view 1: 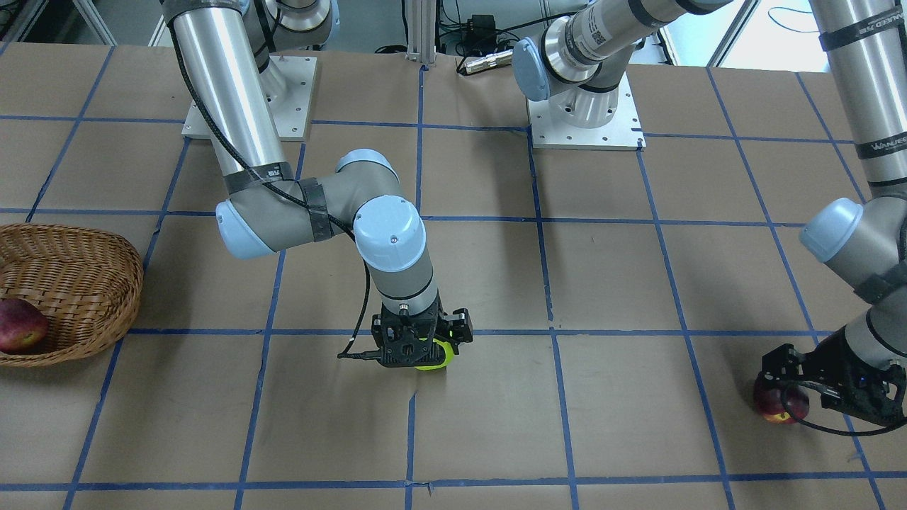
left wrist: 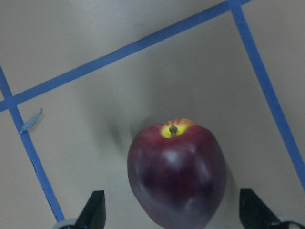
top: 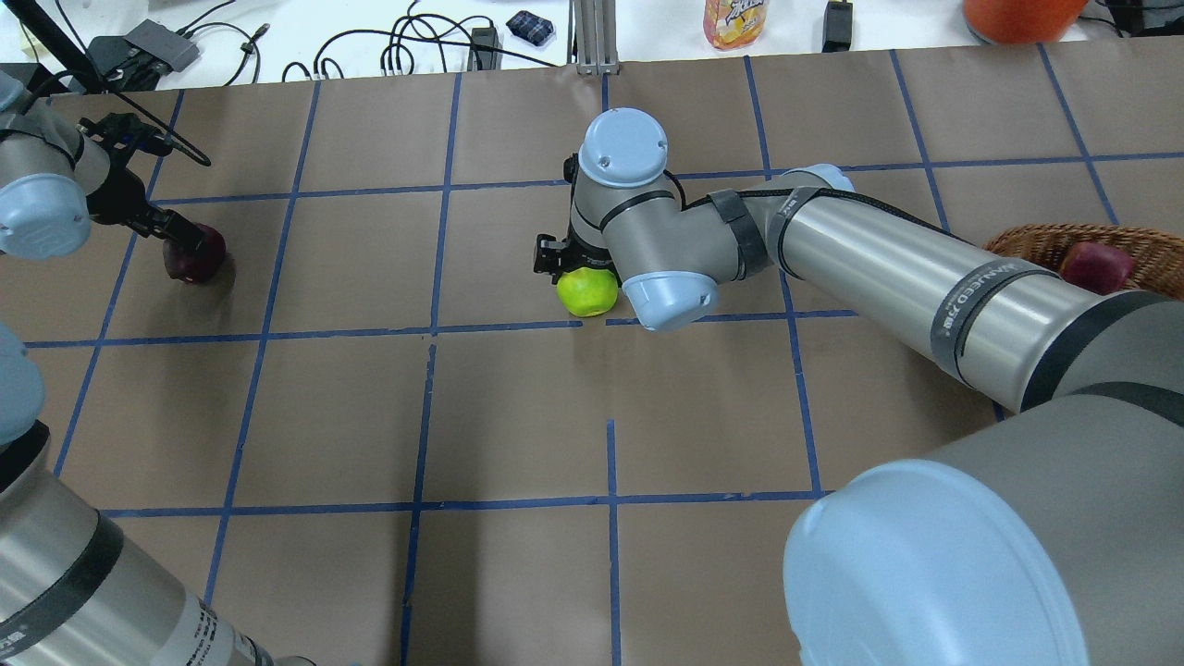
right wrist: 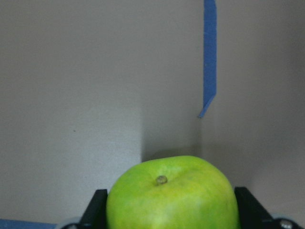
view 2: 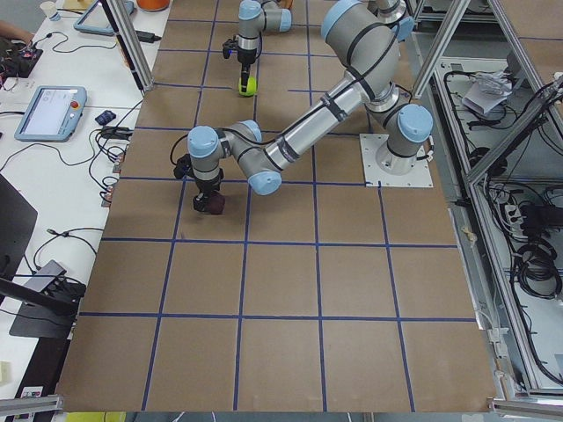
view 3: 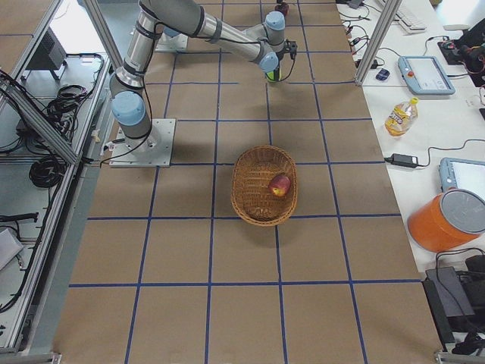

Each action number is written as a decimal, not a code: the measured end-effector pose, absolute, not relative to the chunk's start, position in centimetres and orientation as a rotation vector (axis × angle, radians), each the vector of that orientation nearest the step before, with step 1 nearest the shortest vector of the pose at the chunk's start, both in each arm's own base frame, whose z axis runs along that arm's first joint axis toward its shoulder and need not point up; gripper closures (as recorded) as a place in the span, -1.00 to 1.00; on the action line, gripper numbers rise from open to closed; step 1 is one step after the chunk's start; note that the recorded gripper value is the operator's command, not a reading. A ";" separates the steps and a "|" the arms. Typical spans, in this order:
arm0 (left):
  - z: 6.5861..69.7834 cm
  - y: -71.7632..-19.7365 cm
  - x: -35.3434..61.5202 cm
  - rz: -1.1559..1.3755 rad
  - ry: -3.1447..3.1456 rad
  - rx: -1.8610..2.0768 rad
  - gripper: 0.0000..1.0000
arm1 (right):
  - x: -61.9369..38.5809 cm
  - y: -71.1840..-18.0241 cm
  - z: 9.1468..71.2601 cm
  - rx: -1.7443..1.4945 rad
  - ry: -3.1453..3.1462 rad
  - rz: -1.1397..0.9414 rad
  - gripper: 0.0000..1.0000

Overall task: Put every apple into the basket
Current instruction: 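Place the green apple in the basket while the left carries the dark red apple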

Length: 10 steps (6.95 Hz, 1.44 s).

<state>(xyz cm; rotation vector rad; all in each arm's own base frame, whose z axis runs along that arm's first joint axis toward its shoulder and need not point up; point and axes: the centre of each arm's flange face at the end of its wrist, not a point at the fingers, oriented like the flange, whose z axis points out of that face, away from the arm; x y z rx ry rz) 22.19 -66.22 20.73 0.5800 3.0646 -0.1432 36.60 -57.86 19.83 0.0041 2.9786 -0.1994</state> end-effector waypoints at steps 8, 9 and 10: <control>23.8 -66.7 10.9 0.002 3.177 0.373 0.97 | -12.1 -57.1 30.1 -0.428 3.191 0.114 -0.99; 25.0 -65.9 3.1 0.039 3.196 0.265 0.97 | -16.0 -55.1 28.2 -0.426 3.155 0.099 -1.00; 25.5 -64.5 -4.9 0.064 3.222 0.132 0.95 | -17.4 -53.9 27.0 -0.428 3.134 0.061 -1.00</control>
